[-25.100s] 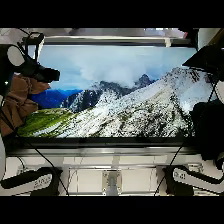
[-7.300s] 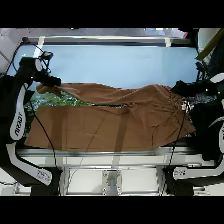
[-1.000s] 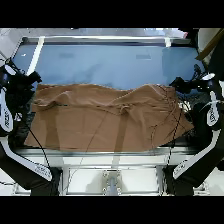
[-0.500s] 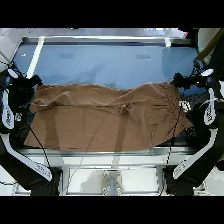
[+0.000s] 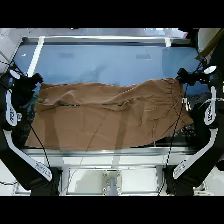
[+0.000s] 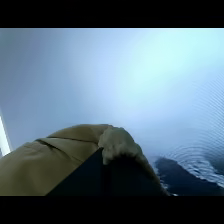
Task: Fold the clothes and pants, and hang the long-sleeved shirts on hangers.
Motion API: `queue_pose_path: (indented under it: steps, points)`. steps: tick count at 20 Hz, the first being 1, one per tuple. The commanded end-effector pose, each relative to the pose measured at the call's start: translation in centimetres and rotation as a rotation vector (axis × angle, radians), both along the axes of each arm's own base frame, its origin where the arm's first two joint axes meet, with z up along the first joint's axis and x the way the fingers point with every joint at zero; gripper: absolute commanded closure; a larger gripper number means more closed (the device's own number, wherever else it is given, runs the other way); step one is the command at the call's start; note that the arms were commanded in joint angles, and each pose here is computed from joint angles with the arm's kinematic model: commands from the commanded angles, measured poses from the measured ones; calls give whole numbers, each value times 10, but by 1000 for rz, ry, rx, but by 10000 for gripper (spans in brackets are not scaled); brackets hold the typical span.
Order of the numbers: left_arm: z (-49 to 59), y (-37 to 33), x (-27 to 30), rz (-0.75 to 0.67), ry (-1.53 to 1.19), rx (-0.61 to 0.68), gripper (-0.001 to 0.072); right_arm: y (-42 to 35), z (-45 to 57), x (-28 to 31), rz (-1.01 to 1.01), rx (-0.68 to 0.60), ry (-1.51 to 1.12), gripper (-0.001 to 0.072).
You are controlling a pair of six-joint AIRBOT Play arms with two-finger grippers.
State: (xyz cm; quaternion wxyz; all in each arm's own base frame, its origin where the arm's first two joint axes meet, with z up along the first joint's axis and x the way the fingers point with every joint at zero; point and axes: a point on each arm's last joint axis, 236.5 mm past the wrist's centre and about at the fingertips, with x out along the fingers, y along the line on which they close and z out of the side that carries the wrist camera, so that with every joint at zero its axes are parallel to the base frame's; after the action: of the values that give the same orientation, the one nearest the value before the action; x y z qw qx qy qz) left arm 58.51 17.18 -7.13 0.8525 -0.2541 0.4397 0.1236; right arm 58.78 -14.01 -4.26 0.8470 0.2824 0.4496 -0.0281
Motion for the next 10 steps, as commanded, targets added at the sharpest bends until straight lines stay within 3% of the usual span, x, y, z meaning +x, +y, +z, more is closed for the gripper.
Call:
queue_pose_path:
  steps: [1,2,5,6,7,8,10]
  points:
    - [-14,-12,11,-19,-13,-60,164,1,0,2,-3,-8,0,679]
    - [-17,-13,10,-24,-7,-60,165,2,0,1,-2,-7,2,679]
    - [-19,-19,10,-78,-3,-38,361,3,-2,-1,5,-7,14,679]
    - [-18,-22,11,-86,-7,-40,373,4,-2,-2,9,-4,19,679]
    - [-18,-25,12,-106,-9,-32,575,5,-3,-4,12,-2,24,679]
    - [-17,-28,13,-125,-14,-25,693,5,-3,-4,15,0,28,679]
    - [-7,-30,21,-129,-43,-14,695,6,-4,-6,19,0,36,679]
